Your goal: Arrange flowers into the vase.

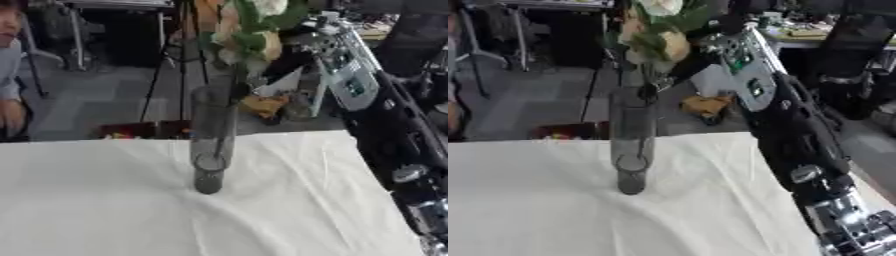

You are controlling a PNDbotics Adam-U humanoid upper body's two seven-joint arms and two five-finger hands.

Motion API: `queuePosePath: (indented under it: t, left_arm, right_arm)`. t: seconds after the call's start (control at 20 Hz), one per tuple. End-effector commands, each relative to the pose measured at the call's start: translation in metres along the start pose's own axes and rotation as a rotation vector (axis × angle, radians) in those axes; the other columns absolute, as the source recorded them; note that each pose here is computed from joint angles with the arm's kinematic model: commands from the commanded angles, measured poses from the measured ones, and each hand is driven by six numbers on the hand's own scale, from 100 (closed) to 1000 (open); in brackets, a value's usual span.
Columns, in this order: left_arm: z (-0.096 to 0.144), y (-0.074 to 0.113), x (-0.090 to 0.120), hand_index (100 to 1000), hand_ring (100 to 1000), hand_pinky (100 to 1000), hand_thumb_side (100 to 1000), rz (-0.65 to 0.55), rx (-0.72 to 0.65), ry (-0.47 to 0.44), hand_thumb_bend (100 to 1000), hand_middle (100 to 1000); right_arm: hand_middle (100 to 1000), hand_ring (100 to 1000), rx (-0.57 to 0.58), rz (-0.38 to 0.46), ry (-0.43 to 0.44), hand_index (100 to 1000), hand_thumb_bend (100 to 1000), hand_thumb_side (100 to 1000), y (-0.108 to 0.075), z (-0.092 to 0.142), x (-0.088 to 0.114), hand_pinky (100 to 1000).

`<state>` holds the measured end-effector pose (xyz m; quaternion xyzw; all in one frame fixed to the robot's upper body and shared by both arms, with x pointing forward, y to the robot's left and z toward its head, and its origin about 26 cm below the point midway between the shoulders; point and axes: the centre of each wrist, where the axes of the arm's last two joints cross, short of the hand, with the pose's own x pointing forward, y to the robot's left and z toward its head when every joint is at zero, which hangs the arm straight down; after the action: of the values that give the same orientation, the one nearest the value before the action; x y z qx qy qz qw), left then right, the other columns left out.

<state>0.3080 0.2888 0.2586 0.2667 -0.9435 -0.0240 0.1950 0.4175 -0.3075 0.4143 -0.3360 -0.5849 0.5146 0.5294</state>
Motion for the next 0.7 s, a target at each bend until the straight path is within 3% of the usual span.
queuePosePath:
  t: [0.05, 0.7]
  left_arm:
    - [-0.0076, 0.0049, 0.0061, 988, 920, 804, 1000, -0.011, 0.000, -0.039, 100, 942]
    - [-0.0077, 0.0050, 0.0061, 989, 921, 804, 1000, -0.011, 0.002, -0.040, 100, 943]
  right_arm:
    - [1000, 996, -0.028, -0.007, -0.010, 1000, 1000, 581, -0.0109, 0.0053, 0.0037, 940]
    - [1000, 997, -0.004, -0.023, -0.037, 1000, 1000, 579, -0.0066, -0.0028, 0.0077, 940]
